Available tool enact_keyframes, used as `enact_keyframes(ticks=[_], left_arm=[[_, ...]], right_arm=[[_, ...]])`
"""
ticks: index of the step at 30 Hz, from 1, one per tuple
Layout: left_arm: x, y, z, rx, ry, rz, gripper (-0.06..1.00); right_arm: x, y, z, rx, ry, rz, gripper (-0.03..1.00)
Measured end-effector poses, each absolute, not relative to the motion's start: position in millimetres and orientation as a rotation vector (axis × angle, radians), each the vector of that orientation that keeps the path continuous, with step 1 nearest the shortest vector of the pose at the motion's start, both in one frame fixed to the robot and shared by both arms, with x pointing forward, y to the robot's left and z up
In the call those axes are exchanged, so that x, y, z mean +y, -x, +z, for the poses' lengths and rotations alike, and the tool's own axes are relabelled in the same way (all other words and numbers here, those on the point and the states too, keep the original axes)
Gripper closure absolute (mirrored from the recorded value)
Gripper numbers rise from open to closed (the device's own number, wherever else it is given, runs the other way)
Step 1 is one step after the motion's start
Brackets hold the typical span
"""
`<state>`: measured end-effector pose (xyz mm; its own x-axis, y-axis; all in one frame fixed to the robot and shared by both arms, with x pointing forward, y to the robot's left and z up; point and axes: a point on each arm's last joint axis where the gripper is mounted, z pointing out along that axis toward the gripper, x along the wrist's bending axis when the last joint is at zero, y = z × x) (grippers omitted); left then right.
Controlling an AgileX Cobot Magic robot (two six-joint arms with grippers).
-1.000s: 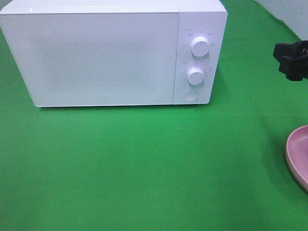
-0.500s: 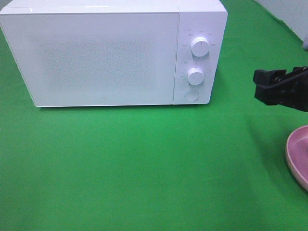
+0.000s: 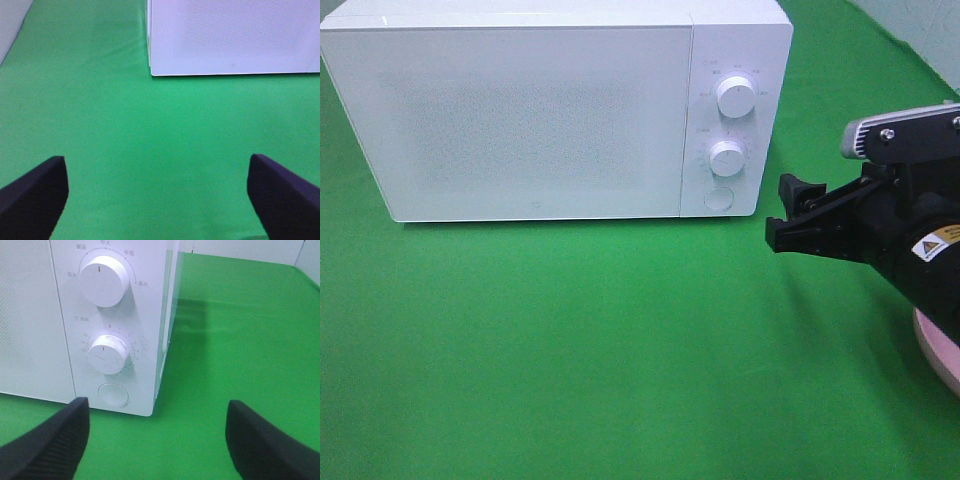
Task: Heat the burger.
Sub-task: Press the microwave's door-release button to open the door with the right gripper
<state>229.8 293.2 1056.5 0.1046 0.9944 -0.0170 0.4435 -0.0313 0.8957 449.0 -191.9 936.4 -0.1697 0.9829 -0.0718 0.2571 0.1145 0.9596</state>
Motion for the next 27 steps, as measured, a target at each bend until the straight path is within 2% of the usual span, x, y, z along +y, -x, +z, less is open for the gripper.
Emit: enact_keyframes(ticks=[12, 21, 27], left_arm=[[293.2, -229.8, 1056.5, 1.449, -1.593, 0.88, 0.06], [293.3, -229.8, 1056.5, 1.45, -1.593, 0.881, 0.06], [293.3, -229.8, 1056.5, 1.45, -1.593, 0.881, 0.06]], right_arm=[[-158.6, -439.1, 919.5, 1.585, -1.275, 1.105, 0.23], [-155.1, -442.5, 914.5, 1.515, -1.409, 1.176, 0.24], [-155.3, -442.7, 915.1, 1.384, -1.596, 1.306, 0.29]])
